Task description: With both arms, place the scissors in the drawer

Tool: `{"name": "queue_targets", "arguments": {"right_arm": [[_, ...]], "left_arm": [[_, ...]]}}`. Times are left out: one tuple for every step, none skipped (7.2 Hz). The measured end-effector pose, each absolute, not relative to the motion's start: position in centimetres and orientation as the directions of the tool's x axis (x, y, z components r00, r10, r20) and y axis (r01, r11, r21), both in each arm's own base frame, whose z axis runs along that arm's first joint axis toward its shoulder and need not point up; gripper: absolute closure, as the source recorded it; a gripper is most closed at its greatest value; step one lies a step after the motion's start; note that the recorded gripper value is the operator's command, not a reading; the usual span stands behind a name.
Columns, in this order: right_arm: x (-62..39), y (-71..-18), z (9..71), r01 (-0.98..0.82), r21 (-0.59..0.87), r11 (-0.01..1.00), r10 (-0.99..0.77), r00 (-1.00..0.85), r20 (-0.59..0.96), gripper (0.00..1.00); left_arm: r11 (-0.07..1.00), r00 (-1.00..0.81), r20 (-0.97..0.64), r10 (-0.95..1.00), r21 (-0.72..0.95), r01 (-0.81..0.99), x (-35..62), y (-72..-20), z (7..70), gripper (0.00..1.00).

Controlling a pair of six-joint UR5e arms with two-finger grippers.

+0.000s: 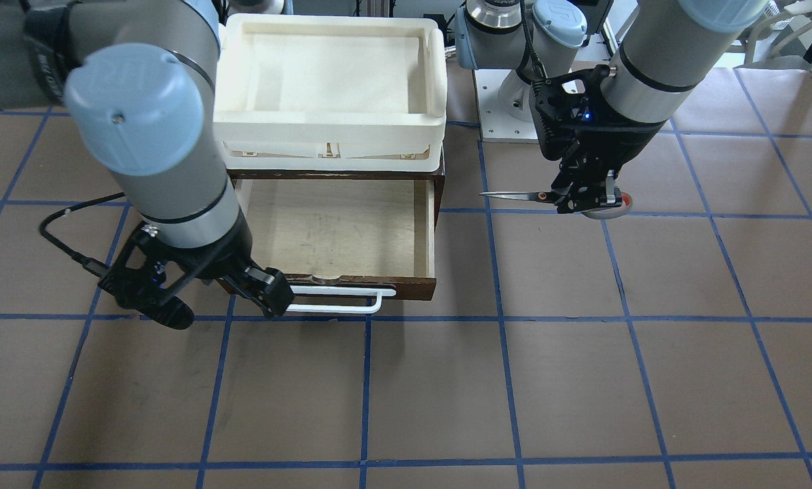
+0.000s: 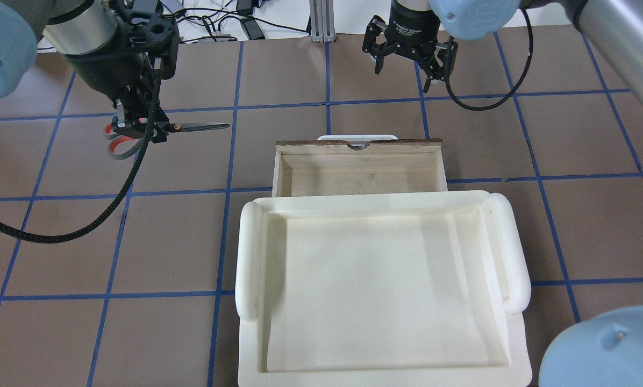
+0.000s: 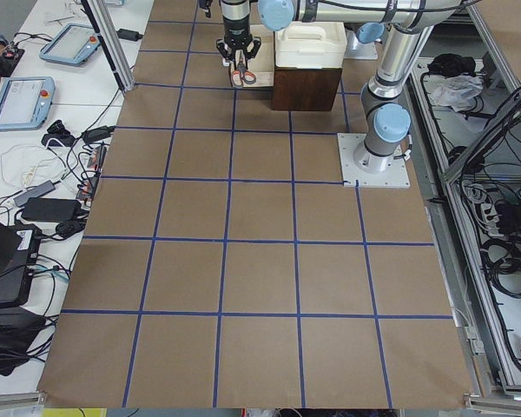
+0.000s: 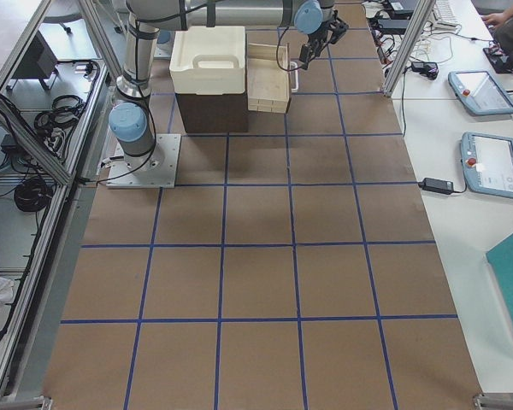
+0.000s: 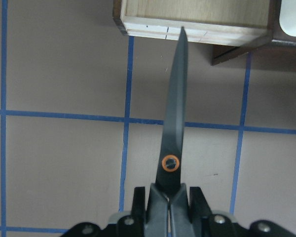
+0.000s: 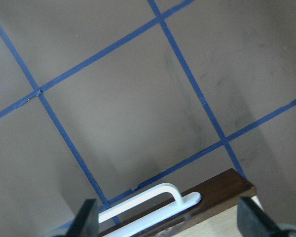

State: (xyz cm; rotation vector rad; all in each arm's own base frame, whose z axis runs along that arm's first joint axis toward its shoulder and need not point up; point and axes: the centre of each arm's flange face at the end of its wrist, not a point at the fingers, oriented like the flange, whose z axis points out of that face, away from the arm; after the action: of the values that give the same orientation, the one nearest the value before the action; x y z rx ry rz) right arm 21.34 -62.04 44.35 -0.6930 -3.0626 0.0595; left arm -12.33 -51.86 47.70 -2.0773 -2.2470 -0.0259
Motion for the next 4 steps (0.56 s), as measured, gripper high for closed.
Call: {"name": "queue_targets", "arguments": {"right_arm": [[18.9,-61.2,46.1,0.312,-0.063,0.948,0.312,-0.950,-0.003,0.00],[16.9,-60.4,47.7,0.205,-0.085,0.975,0.206,-0.979,0.004,0.00],[15.2,-59.8,49.2,0.103,-0.105,0.989,0.105,-0.994,0.013,0.00],[13.9,-59.5,50.0,0.027,-0.117,0.993,0.030,-0.999,0.022,0.00]], "left_arm": [[0.055,-0.049,0.104,0.993,-0.065,0.996,-14.0,-51.9,46.6,0.96],[0.031,-0.021,0.128,0.991,-0.073,0.997,-16.5,-51.8,45.6,0.95],[0.020,-0.009,0.149,0.989,-0.071,0.997,-19.3,-51.6,44.5,0.95],[0.019,-0.008,0.162,0.987,-0.064,0.998,-22.1,-51.3,43.4,0.95]]}}
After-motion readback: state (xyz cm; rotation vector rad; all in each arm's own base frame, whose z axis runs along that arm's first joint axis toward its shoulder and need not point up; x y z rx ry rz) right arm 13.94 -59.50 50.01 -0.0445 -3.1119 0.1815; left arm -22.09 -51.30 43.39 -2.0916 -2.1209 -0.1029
